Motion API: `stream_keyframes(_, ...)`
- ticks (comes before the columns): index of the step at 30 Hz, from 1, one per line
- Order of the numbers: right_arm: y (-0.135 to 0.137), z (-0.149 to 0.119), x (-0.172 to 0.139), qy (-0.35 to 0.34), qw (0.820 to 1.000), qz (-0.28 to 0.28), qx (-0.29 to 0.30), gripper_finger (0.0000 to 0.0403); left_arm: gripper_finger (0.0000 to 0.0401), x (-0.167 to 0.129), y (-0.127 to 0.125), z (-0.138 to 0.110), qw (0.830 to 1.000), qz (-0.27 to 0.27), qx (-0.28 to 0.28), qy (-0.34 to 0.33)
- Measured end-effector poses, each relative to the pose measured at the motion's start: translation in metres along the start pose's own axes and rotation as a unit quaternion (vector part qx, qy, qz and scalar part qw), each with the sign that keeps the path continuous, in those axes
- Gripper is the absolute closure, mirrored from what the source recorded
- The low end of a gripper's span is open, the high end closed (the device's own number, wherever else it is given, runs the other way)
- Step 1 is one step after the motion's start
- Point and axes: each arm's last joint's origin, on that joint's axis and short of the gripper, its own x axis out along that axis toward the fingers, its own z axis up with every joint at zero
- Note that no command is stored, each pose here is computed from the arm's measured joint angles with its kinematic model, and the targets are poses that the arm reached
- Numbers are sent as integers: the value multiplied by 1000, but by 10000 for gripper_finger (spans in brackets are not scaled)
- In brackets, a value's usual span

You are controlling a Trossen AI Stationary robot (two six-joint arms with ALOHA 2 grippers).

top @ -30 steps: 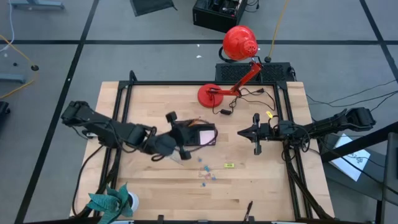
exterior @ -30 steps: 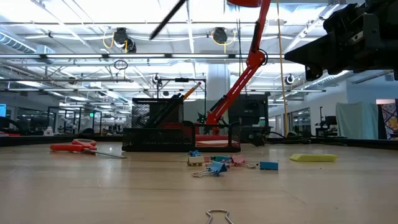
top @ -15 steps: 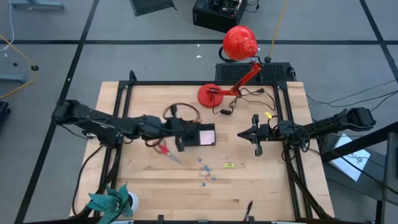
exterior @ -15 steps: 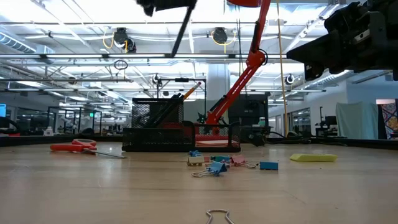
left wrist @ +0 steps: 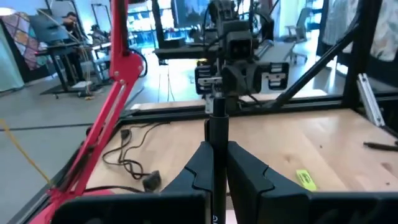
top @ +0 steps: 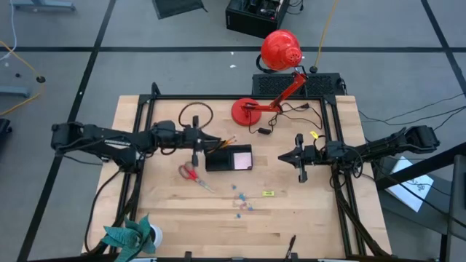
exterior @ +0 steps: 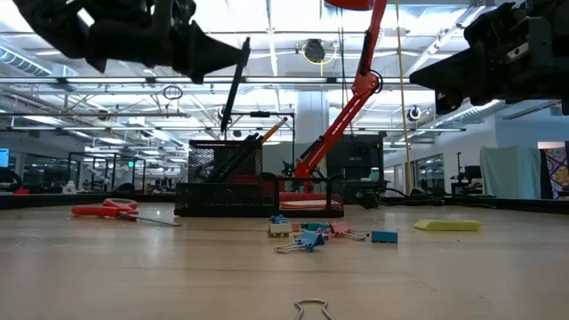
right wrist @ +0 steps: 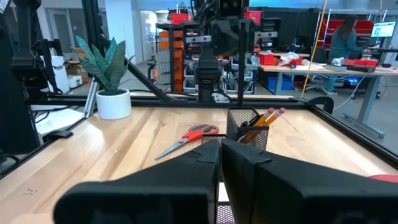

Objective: Pick and place office supplies into organizer
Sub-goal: Put the black pen into the mesh desk organizer

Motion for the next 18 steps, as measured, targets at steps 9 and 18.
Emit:
stream_keyframes(9, 0, 0, 0, 0, 1000, 0, 0, 394, 378, -7, 12, -28, 998, 28, -31, 55)
stream_keyframes(18, 0, 0, 0, 0, 1000, -1, 0, 394, 378, 1, 12, -52, 991, 35, -44, 118)
